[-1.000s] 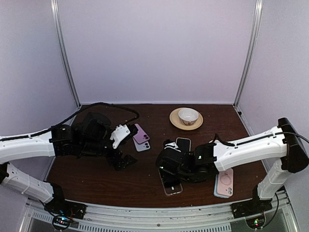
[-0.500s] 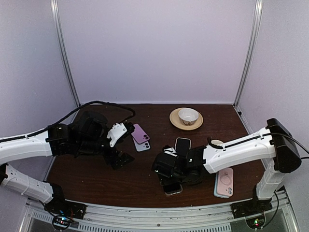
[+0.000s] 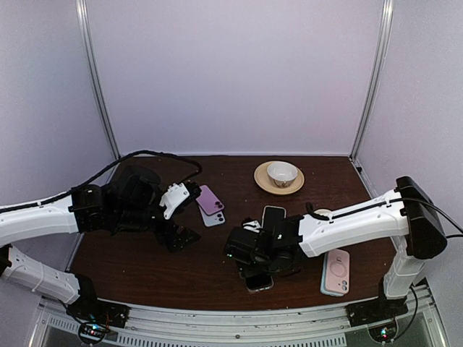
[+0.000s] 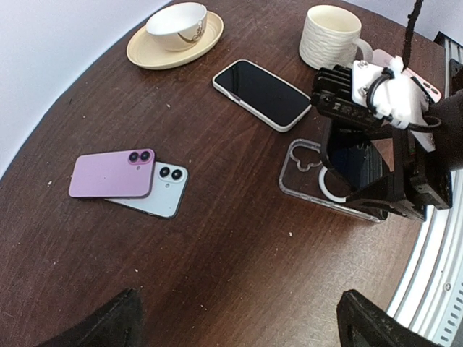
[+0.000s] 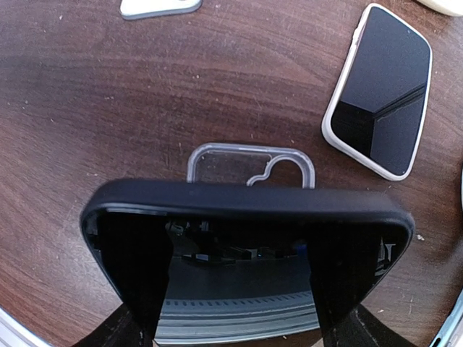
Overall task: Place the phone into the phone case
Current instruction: Install the phone into the phone case.
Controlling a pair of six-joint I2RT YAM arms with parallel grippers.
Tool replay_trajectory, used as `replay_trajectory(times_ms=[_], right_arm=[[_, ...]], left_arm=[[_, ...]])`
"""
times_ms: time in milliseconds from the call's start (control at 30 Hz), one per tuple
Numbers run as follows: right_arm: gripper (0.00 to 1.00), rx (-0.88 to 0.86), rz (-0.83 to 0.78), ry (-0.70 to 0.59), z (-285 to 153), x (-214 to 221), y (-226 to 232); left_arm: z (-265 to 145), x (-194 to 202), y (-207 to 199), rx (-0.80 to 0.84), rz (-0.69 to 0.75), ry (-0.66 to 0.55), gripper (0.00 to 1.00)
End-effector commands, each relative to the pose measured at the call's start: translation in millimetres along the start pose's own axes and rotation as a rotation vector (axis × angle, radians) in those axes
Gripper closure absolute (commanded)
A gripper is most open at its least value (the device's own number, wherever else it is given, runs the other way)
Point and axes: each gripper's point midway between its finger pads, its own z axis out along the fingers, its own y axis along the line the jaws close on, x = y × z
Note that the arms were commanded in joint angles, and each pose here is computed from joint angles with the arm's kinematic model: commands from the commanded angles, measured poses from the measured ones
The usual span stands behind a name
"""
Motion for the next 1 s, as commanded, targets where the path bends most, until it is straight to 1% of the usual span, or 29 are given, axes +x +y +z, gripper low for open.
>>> replay_trajectory(times_ms=[0, 267, 400, 733, 867, 933, 967], right_arm=[[1.0, 0.015, 0.018, 0.005, 4.5, -0.5, 0.4], [1.0, 0.072, -0.003, 0.037, 13.8, 10.6, -8.8], [1.0, 0.075, 0.014, 0.045, 18.2, 12.4, -5.8], [0.99, 0.144, 0.061, 0.061, 32.3, 19.7, -16.0], [0.84, 0.163, 0.065, 0.05, 32.7, 17.1, -18.2], [0.8, 0.171, 0.062, 0.047, 31.3, 15.7, -19.7], [0.76, 0.174, 0.064, 0.047, 30.8, 15.7, -20.2]], left_arm=[[-5.5, -12.0, 3.4, -0.002, -0.013, -0.033, 0.03], [-5.7, -11.7, 3.9, -0.001, -0.015, -0.033, 0.03], [-5.0, -10.7, 4.4, -0.003, -0.016, -0.028, 0.02], [-5.9, -10.3, 5.4, -0.003, -0.018, -0.028, 0.02], [-6.0, -10.7, 5.8, -0.005, -0.017, -0.029, 0.02], [-5.8, -10.3, 6.3, -0.006, -0.018, -0.027, 0.02], [-6.4, -10.7, 6.3, -0.006, -0.018, -0.029, 0.03]])
